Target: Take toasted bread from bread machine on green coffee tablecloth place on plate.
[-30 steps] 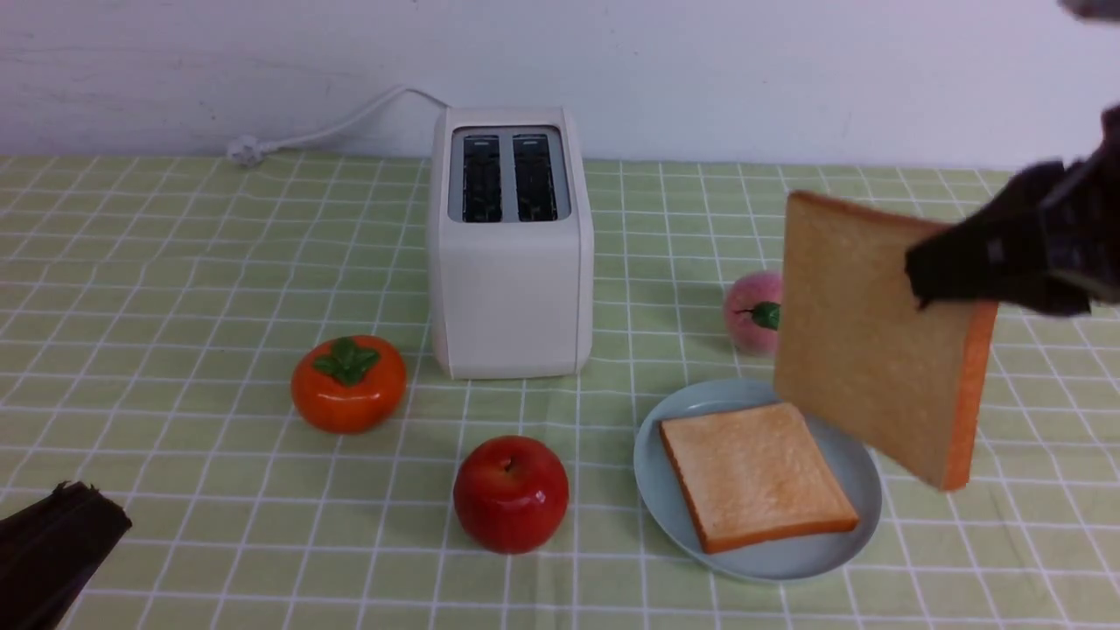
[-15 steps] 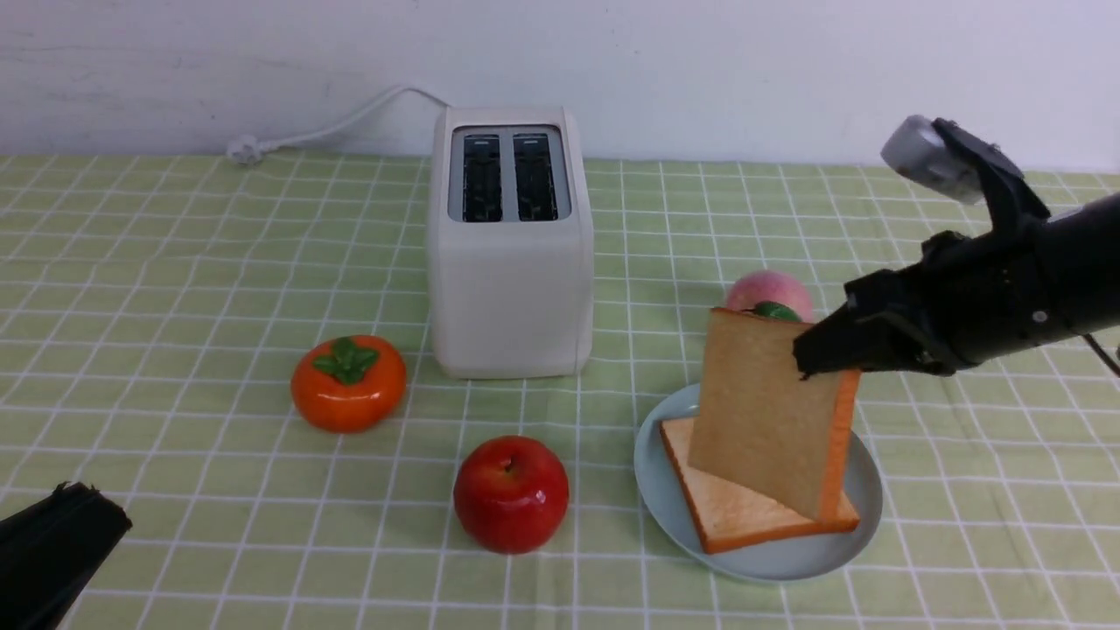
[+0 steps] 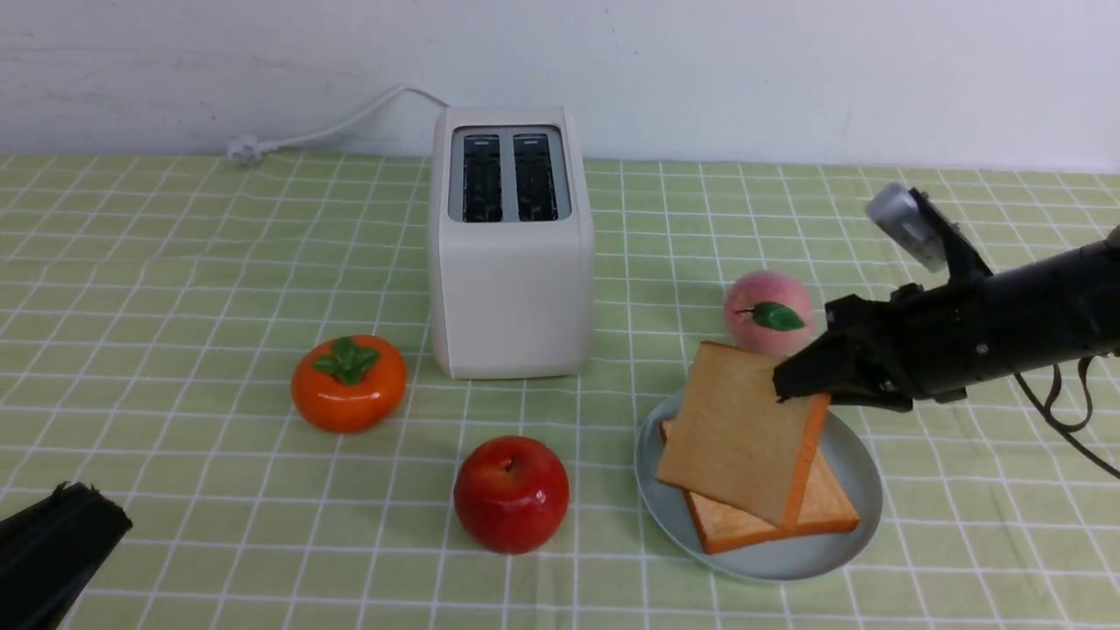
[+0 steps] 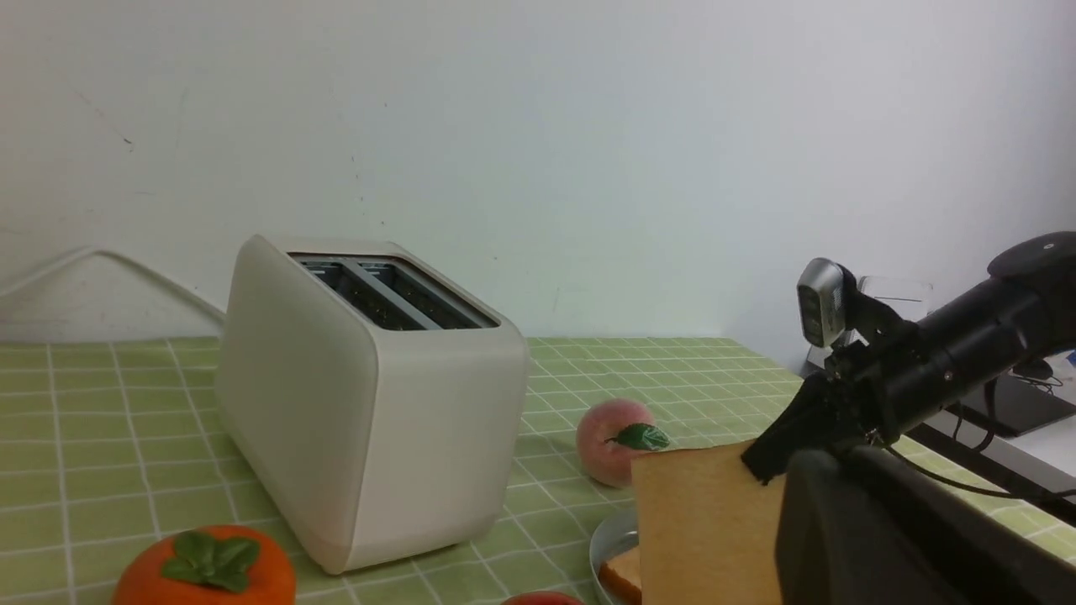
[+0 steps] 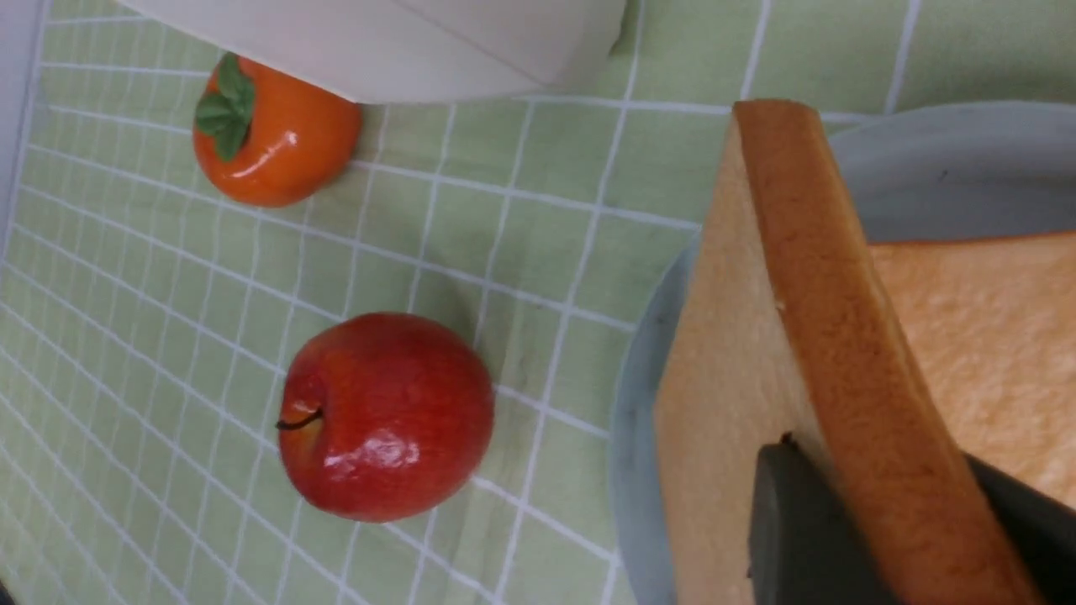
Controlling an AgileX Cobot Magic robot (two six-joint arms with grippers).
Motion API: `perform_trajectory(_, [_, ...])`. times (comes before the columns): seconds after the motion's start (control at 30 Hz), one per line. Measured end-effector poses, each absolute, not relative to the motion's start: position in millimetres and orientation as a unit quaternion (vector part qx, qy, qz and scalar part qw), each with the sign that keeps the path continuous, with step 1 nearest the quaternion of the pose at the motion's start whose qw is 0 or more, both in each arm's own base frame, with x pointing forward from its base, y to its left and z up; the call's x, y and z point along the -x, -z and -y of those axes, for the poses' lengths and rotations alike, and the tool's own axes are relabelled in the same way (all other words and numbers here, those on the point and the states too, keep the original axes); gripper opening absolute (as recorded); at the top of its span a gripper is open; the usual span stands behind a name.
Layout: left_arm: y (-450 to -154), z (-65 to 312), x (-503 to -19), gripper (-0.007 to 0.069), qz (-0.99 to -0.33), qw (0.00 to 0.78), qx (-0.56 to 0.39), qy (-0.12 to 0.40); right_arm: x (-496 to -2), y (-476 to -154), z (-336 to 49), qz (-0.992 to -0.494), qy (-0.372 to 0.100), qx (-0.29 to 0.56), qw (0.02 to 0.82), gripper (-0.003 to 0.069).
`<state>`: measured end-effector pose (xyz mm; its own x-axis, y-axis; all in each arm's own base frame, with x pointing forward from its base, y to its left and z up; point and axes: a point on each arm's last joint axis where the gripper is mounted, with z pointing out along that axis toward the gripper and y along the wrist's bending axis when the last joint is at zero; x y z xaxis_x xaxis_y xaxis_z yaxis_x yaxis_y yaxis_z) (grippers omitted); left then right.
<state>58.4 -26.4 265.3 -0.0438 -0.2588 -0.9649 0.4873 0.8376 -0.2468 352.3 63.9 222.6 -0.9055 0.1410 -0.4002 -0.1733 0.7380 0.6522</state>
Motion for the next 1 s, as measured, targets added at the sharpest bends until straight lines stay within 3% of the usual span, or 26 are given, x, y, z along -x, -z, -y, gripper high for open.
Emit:
perform_trajectory(0.1, [-265,26,-58,-0.0002,-0.669,0.686,-0.085,0.272,-353,-220,-60,-0.915,-0.333,0.019,0.226,0.0306])
perform_trajectory(0.13, [-265,27,-58,-0.0002,-0.669,0.686,-0.086,0.272,-354,-218,-57,-0.921,-0.316,0.028,0.228,0.0377])
perform_trajectory(0.2, [-265,27,-58,-0.0002,-0.669,0.686,-0.086,0.273,-353,-220,-50,-0.928,-0.292,0.040,0.230,0.0446])
perform_trajectory(0.3, [-265,27,-58,0.0000,-0.669,0.686,-0.087,0.273,-348,-236,-38,-0.932,-0.265,0.037,0.245,0.0463])
perform_trajectory(0.47, [-265,27,-58,0.0002,-0.669,0.686,-0.087,0.273,-324,-287,-25,-0.931,-0.210,0.057,0.293,0.0384])
perform_trajectory(0.5, [-265,27,-58,0.0002,-0.669,0.686,-0.087,0.273,-305,-313,-25,-0.925,-0.197,0.070,0.316,0.0318])
perform_trajectory(0.7, [-265,27,-58,0.0004,-0.669,0.686,-0.087,0.273,-224,-380,-26,-0.905,-0.157,0.116,0.378,0.0088])
perform_trajectory(0.83, [-265,27,-58,0.0004,-0.669,0.686,-0.087,0.273,-167,-394,-28,-0.885,-0.143,0.130,0.424,0.0000])
perform_trajectory(1.0, [-265,27,-58,0.0004,-0.669,0.686,-0.086,0.273,-101,-376,-31,-0.866,-0.133,0.140,0.462,-0.0003])
